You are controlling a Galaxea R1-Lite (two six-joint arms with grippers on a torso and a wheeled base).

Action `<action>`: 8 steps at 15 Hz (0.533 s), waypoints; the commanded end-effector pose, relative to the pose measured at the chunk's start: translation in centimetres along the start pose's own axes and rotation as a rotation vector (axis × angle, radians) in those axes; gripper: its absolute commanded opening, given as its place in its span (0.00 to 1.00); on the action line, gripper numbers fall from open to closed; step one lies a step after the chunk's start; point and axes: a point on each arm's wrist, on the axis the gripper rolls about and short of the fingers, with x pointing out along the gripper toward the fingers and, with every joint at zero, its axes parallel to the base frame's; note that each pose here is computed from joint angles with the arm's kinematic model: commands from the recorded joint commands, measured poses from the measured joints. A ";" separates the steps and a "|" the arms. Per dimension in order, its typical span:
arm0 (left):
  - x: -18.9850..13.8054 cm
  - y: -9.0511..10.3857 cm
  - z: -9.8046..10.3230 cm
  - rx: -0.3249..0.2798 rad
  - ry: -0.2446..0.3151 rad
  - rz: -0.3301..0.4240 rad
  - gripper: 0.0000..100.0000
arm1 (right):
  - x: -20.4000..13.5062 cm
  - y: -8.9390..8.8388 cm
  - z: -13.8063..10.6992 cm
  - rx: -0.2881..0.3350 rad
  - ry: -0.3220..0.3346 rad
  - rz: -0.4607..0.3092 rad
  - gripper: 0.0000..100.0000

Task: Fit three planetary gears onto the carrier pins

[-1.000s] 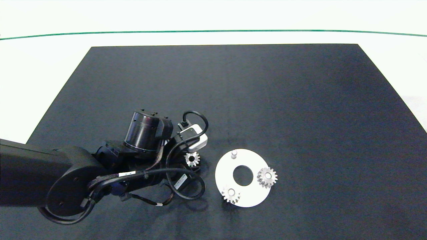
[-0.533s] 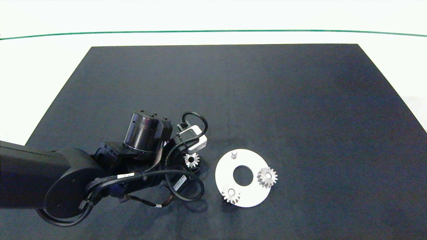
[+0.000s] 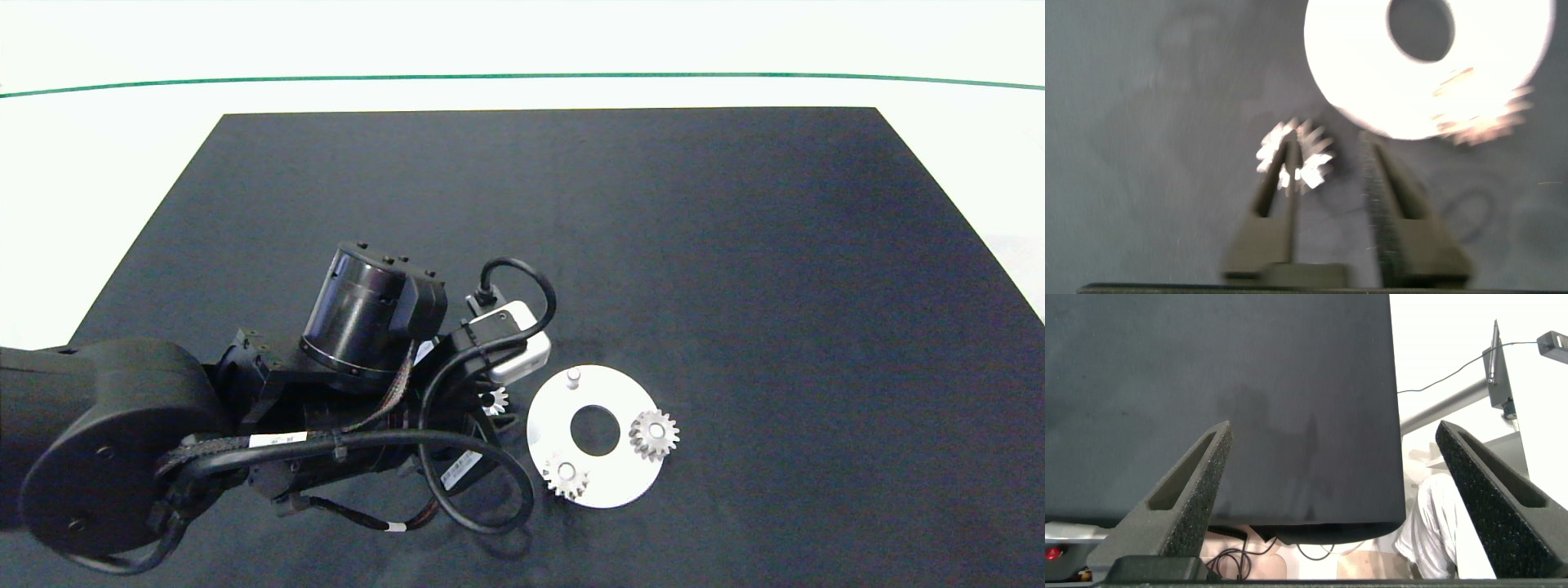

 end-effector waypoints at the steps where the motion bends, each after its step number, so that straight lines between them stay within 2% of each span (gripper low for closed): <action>1: -0.7 -0.1 1.2 0.011 -0.043 0.003 0.16 | -0.2 -0.1 -0.2 0.001 -0.006 -0.004 1.00; 4: -0.8 0.0 1.1 0.002 -0.039 0.003 0.16 | -0.2 -0.1 -0.3 -0.002 -0.001 -0.001 1.00; 5: -0.8 0.1 1.0 0.000 -0.035 0.006 1.00 | -0.2 -0.1 -0.3 -0.002 0.000 -0.003 1.00; 8: -0.5 0.5 0.3 -0.026 -0.013 0.017 1.00 | -0.2 -0.1 -0.3 -0.002 -0.001 -0.001 1.00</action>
